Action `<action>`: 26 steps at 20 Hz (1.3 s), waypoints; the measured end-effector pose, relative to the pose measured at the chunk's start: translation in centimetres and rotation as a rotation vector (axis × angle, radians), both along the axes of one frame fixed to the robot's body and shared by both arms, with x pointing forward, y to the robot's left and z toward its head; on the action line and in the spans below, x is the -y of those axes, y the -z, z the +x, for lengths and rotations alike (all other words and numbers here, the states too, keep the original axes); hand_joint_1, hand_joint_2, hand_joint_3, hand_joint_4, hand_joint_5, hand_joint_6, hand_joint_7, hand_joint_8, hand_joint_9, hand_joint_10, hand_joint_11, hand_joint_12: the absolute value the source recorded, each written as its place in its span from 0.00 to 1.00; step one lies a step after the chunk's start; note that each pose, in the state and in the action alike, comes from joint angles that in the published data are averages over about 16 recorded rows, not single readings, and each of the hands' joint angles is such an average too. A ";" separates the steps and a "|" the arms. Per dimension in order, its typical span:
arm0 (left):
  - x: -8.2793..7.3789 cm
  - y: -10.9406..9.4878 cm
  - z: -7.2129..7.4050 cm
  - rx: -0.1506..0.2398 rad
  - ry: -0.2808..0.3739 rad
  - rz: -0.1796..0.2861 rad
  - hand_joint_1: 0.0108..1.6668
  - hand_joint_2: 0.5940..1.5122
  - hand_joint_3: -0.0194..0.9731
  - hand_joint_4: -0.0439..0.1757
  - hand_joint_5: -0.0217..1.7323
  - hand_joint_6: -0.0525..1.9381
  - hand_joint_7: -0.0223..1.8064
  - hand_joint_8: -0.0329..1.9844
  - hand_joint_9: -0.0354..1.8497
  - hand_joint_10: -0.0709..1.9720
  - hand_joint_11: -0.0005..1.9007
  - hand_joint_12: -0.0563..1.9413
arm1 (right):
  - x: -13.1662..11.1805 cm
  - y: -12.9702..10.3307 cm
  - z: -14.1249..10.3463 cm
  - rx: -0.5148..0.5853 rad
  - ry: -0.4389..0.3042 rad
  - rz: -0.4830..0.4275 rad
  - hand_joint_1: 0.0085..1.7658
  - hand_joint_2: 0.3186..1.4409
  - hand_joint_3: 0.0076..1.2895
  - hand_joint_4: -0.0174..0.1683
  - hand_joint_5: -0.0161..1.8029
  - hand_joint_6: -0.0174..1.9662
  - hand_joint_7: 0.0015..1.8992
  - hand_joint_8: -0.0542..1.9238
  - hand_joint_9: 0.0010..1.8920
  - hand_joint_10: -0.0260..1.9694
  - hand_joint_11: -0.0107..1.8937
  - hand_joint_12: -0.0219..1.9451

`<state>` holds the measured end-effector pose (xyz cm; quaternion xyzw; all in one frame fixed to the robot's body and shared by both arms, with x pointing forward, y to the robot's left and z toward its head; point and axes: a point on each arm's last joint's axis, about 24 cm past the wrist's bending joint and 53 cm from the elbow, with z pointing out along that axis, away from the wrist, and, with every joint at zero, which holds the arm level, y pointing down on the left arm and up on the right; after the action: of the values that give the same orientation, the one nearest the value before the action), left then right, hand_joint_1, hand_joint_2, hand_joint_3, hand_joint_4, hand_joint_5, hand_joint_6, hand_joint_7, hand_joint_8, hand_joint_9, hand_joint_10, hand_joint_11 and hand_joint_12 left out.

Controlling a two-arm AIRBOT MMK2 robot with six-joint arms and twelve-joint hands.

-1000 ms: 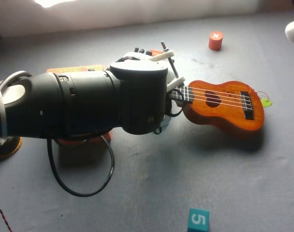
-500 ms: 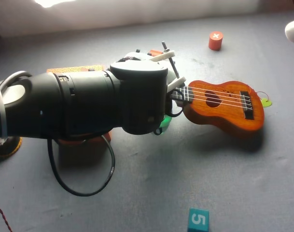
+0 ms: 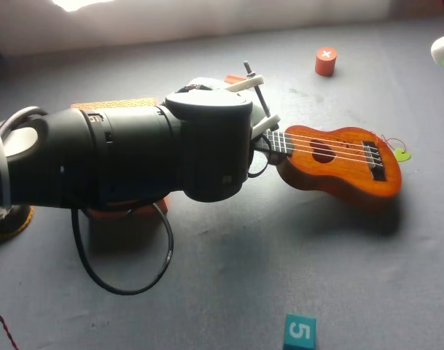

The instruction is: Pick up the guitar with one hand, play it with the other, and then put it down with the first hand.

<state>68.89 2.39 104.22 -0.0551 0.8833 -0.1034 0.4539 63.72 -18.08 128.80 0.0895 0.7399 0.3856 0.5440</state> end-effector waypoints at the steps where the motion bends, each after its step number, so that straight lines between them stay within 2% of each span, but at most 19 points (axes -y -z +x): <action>1: 0.1 -0.1 0.0 0.000 0.004 -0.005 0.78 0.49 0.03 0.22 0.77 1.00 0.76 0.97 0.78 0.98 0.77 0.98 | 0.0 0.0 0.0 0.000 0.000 0.000 0.26 0.92 0.01 0.09 0.06 0.03 0.03 0.03 0.02 0.02 0.02 0.01; 7: 0.6 -1.3 -0.3 -0.013 0.025 -0.061 0.86 0.52 0.03 0.22 0.79 0.99 0.76 0.98 0.80 0.99 0.80 0.98 | 0.0 -0.1 -0.1 0.018 -0.007 -0.018 0.27 0.92 0.01 0.09 0.06 0.03 0.03 0.03 0.03 0.02 0.02 0.01; 16: 0.4 -4.6 -1.5 -0.046 0.047 -0.170 0.91 0.52 0.02 0.20 0.77 0.98 0.75 1.00 0.79 1.00 0.79 0.98 | -0.1 0.6 -0.3 0.068 -0.037 -0.110 0.26 0.93 0.01 0.09 0.06 0.03 0.03 0.03 0.03 0.02 0.02 0.01; 22: 0.0 -6.8 -2.2 -0.055 0.066 -0.224 0.92 0.52 0.02 0.19 0.77 0.98 0.75 1.00 0.78 1.00 0.78 0.98 | -0.9 2.0 -0.9 0.117 -0.094 -0.218 0.26 0.93 0.01 0.11 0.07 0.03 0.03 0.03 0.03 0.02 0.02 0.01; 26: 0.0 -8.0 -2.5 -0.055 0.086 -0.250 0.92 0.52 0.02 0.19 0.76 0.98 0.74 1.00 0.78 0.99 0.78 0.98 | -1.8 2.3 -1.4 0.167 -0.151 -0.245 0.26 0.93 0.01 0.11 0.07 0.03 0.04 0.03 0.03 0.02 0.02 0.01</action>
<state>66.35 2.36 112.24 -0.0759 0.8771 -0.2304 0.4144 62.32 -16.29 126.49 -0.0658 0.7382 0.3385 0.5798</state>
